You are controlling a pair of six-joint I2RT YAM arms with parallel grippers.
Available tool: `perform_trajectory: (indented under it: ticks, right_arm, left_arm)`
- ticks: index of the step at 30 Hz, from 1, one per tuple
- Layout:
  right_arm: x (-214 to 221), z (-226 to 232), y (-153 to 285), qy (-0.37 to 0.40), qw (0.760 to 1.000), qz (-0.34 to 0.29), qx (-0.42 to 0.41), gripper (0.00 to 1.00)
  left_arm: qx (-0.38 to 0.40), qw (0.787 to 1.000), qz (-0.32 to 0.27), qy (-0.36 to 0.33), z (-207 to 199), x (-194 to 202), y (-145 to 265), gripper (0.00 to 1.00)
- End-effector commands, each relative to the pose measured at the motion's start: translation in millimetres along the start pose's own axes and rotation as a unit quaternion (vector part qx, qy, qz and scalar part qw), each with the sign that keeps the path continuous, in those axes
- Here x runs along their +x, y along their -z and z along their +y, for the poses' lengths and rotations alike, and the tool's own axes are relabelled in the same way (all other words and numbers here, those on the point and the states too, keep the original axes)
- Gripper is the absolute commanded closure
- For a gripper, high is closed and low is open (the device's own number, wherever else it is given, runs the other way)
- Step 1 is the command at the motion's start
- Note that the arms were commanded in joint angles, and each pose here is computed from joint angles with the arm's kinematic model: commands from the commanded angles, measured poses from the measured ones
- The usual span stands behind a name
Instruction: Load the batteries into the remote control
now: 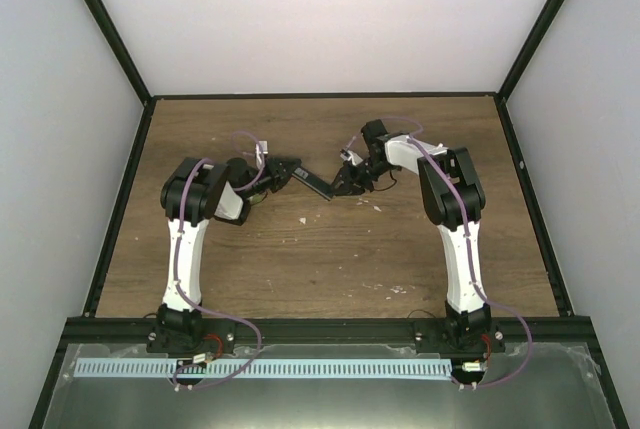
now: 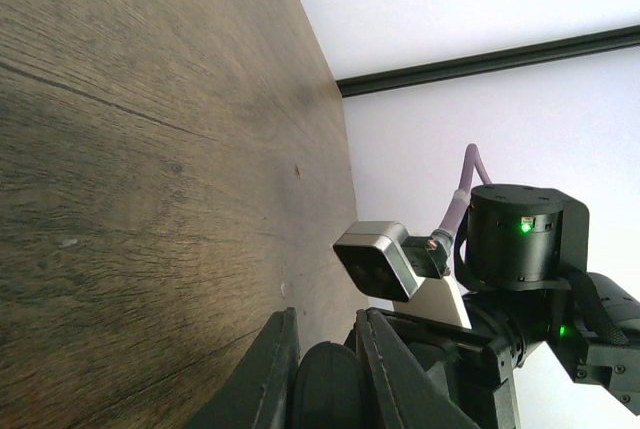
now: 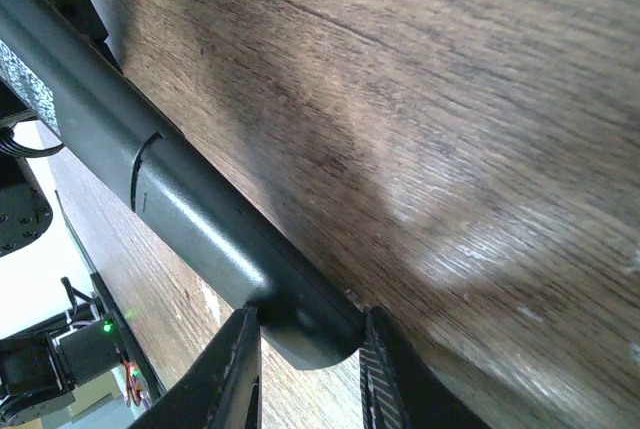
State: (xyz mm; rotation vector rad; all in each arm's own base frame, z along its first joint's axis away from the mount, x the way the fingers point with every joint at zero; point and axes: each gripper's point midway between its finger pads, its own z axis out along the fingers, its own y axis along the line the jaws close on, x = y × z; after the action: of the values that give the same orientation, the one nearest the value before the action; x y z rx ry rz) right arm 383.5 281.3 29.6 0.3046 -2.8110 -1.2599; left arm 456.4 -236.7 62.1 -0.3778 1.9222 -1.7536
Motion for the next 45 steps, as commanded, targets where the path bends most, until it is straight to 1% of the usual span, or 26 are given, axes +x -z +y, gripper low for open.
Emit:
perform_trajectory:
  ticks: [1,11,45]
  right_arm:
    - [-35.2,25.2,-9.5,0.065,0.997,-0.047,-0.018,0.80]
    - [-41.6,28.7,-9.5,0.072,0.996,-0.054,-0.021,0.80]
    - [-58.5,58.6,-14.6,0.151,0.987,-0.049,-0.028,0.79]
  left_arm:
    - [0.027,0.992,0.120,0.018,-12.9,66.3,-20.4,1.00]
    - [0.032,0.991,0.128,0.017,-15.6,71.2,-22.9,1.00]
    - [0.036,0.988,0.147,0.016,-18.6,81.0,-28.2,1.00]
